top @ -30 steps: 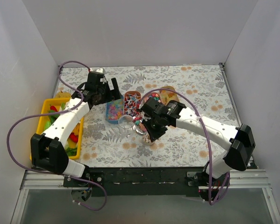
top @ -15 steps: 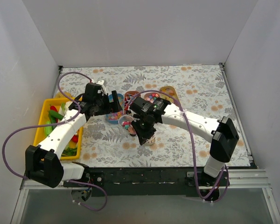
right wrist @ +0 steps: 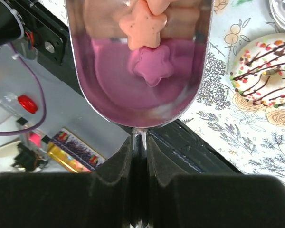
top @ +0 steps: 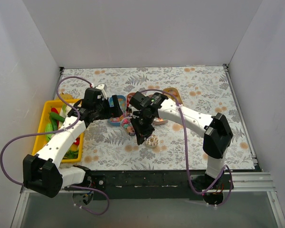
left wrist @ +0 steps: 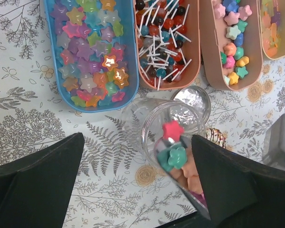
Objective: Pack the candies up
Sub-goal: Place the fake candies in the packing bottle.
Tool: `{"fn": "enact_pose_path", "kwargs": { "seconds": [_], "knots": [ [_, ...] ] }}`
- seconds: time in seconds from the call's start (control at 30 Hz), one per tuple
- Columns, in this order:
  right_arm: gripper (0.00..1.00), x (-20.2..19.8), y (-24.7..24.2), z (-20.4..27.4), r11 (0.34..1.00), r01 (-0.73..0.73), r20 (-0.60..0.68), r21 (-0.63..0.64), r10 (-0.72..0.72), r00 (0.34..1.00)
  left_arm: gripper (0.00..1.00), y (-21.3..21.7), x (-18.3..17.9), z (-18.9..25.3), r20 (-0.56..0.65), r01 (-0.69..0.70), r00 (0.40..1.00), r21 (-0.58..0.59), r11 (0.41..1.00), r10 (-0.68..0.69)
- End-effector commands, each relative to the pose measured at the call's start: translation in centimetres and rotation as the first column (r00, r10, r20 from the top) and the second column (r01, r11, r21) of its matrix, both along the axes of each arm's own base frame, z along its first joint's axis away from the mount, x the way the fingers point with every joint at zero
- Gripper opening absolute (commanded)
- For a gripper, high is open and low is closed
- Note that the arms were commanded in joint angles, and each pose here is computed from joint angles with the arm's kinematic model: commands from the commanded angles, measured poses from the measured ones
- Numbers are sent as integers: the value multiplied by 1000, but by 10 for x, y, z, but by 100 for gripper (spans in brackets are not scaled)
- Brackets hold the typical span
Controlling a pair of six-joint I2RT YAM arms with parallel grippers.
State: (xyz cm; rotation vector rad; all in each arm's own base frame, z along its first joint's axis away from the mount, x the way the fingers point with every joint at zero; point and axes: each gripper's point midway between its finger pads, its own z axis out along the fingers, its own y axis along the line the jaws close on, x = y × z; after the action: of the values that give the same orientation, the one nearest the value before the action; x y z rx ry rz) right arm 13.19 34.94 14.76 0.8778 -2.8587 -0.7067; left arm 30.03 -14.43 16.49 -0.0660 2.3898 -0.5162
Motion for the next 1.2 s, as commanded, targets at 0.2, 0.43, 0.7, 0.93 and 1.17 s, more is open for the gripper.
{"fn": "enact_pose_path", "kwargs": {
  "seconds": [0.2,0.43,0.7,0.93,1.17],
  "knots": [
    [1,-6,6,22,994,30,-169,103,-12,985,98,6,3,10,53,-12,999,16,1000,11],
    [1,-12,-4,24,989,88,-290,116,-50,956,98,6,4,9,56,-19,998,16,1000,18],
    [1,-19,-8,30,982,136,-405,129,-73,912,98,8,3,5,56,-27,998,19,999,26],
    [1,-8,2,46,969,190,-441,156,-104,891,98,9,2,2,53,-33,998,20,999,32],
    [1,-9,4,59,957,228,-517,178,-106,849,98,10,4,2,62,-36,997,30,999,35]
  ]
}}
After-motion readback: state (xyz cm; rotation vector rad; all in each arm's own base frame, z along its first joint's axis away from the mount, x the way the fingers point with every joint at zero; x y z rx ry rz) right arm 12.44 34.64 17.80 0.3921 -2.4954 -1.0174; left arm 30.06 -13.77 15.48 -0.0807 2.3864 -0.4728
